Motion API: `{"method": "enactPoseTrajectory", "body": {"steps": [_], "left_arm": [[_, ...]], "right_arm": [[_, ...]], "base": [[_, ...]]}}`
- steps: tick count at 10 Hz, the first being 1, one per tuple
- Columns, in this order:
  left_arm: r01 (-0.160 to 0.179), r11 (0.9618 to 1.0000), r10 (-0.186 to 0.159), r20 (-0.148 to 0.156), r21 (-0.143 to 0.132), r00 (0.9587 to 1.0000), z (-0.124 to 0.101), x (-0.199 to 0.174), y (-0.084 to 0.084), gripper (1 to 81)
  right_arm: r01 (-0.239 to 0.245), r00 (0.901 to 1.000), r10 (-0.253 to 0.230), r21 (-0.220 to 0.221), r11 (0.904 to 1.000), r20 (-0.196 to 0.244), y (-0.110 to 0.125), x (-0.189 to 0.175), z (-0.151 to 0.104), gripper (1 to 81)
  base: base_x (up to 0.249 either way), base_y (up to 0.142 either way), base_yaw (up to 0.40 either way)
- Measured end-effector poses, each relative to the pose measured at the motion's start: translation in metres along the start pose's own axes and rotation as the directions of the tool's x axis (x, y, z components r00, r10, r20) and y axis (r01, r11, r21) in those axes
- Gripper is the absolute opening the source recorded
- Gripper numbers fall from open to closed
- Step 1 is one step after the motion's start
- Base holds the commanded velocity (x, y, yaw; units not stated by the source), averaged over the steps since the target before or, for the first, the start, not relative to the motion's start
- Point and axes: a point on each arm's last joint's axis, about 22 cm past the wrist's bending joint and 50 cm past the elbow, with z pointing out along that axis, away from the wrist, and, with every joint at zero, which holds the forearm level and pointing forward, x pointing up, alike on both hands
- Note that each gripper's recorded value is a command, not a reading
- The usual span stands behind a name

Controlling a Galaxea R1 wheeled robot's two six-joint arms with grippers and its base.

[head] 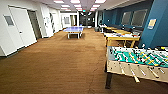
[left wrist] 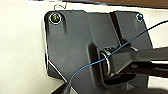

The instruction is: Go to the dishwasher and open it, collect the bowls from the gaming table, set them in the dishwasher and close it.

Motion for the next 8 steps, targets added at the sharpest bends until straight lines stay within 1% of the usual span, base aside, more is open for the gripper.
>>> {"method": "enactPoseTrajectory", "body": {"steps": [5,8], "left_arm": [[0.002,1.0,-0.002,0.001,-0.001,1.0,0.0,-0.0017,0.0007,81.1],[0.005,1.0,-0.005,0.002,0.0,1.0,-0.0001,-0.0025,0.0005,81.1]], "right_arm": [[0.0,1.0,0.0,0.002,1.0,-0.001,-0.0028,-0.0002,0.0014,81.1],[0.001,1.0,-0.001,-0.004,1.0,0.0,-0.0015,-0.0006,0.0022,81.1]], "base": [[0.0,0.0,0.0],[0.0,0.0,0.0]]}}
